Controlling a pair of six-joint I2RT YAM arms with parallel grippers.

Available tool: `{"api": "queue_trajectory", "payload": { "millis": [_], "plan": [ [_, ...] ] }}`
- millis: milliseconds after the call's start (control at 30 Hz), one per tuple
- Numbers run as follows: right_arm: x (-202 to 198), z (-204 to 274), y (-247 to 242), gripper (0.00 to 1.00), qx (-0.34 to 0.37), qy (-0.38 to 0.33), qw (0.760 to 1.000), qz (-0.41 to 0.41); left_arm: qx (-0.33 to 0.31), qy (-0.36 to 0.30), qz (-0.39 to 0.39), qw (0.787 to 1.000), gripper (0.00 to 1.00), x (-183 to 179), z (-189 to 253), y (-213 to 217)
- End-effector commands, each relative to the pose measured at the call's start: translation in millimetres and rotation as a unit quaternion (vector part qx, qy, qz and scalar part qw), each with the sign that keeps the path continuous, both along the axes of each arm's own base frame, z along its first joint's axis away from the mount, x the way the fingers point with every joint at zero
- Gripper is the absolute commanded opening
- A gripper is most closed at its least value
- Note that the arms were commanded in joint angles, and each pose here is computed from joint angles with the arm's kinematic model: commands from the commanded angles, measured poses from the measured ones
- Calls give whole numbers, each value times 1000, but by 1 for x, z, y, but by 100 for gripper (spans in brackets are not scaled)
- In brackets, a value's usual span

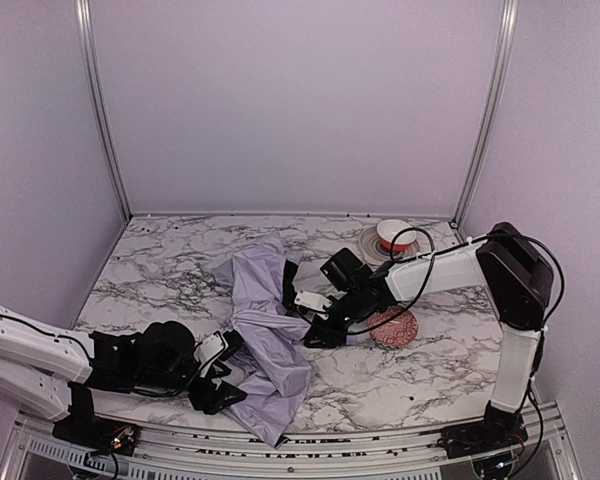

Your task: Put away the umbrella

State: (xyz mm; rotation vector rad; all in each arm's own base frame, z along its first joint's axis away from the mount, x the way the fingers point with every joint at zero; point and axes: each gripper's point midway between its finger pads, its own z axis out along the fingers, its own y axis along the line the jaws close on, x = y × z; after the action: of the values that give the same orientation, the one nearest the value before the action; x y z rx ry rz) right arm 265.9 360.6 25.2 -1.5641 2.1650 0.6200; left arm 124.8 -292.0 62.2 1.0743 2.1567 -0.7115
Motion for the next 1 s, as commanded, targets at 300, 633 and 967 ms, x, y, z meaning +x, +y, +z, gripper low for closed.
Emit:
{"api": "queue_trajectory", "payload": {
  "millis": [300, 633, 967],
  "plan": [
    [9, 66, 17, 0, 74, -67, 993, 61, 57, -29, -36, 997, 49, 5, -30, -11],
    [20, 158, -4, 0, 160, -91, 980, 71, 65, -187, 33, 980, 0, 53, 1, 6],
    [0, 255, -20, 0, 207, -161, 961, 87, -10, -484, 126, 866, 0, 152, 124, 1]
  ]
}}
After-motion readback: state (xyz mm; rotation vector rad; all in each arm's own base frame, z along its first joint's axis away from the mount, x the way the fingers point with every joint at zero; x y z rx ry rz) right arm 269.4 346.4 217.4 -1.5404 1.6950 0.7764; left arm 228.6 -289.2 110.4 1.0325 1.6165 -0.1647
